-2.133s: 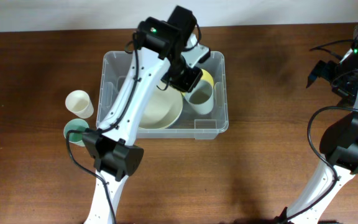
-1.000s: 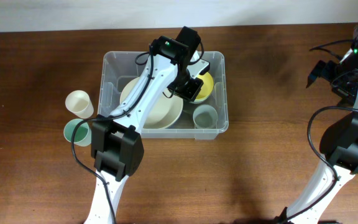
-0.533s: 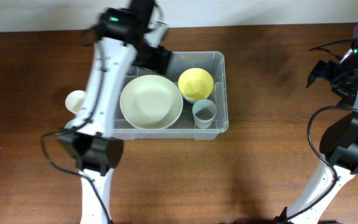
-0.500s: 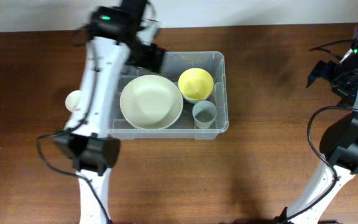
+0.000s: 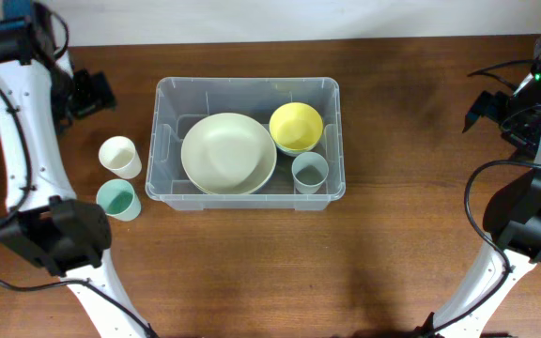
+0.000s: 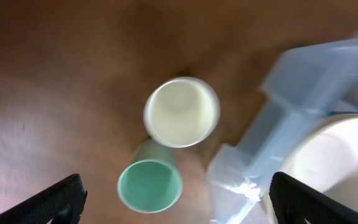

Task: Pack container
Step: 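Release the grey cup and move the left gripper to the cream cup, then lift the cream cup and carry it over the grey cup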

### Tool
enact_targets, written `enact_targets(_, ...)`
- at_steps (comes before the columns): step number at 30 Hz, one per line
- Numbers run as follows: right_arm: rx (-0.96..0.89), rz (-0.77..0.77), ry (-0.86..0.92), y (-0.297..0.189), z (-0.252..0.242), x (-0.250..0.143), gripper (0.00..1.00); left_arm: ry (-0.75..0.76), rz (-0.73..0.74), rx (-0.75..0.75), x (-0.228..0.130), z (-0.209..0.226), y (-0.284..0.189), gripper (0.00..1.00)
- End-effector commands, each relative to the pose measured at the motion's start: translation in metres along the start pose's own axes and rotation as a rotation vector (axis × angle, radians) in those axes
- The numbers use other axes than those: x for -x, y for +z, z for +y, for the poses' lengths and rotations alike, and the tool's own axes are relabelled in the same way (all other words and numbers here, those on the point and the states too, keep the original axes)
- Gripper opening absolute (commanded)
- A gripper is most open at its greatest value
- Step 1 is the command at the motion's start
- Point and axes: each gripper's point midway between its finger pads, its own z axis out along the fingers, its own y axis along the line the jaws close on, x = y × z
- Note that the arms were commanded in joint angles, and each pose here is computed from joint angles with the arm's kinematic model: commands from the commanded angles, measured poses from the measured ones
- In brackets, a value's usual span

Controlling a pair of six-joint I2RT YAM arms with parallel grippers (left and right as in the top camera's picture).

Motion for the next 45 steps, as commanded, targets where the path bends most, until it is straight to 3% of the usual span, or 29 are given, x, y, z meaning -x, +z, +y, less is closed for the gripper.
enact_targets(1,0.006,-0.036,-0.002,-0.015,-0.003,-0.002,0.99,-0.069,0.095,0.009,-0.015,0.024,0.018,0.96)
enact_targets(12,0.006,-0.036,-0.002,-0.015,-0.003,-0.002,0.99,-0.021,0.197,0.019,-0.03,0.036,0.091,0.96)
enact_targets(25,0.006,-0.036,-0.002,-0.015,-0.003,-0.002,0.99,0.026,0.156,-0.006,-0.025,0.035,0.134,0.89)
enact_targets(27,0.006,-0.036,-0.002,-0.015,-0.003,-0.002,0.99,0.028,0.153,-0.015,-0.025,0.033,0.134,0.69)
enact_targets(29,0.006,-0.036,-0.002,-0.015,-0.003,-0.002,0.99,0.028,0.151,-0.018,-0.024,0.033,0.134,0.29)
enact_targets(31,0.006,-0.036,-0.002,-0.015,-0.003,-0.002,0.99,0.028,0.142,-0.019,-0.022,0.032,0.135,0.07)
enact_targets(33,0.006,-0.036,-0.002,-0.015,-0.003,-0.002,0.99,0.029,0.119,-0.021,-0.016,0.032,0.135,0.01)
enact_targets(38,0.006,-0.036,-0.002,-0.015,-0.003,-0.002,0.99,-0.037,-0.032,-0.036,0.027,0.044,0.113,0.01)
enact_targets(45,0.006,-0.036,-0.002,-0.015,-0.003,-0.002,0.99,-0.104,-0.312,-0.128,0.088,0.067,-0.005,0.01)
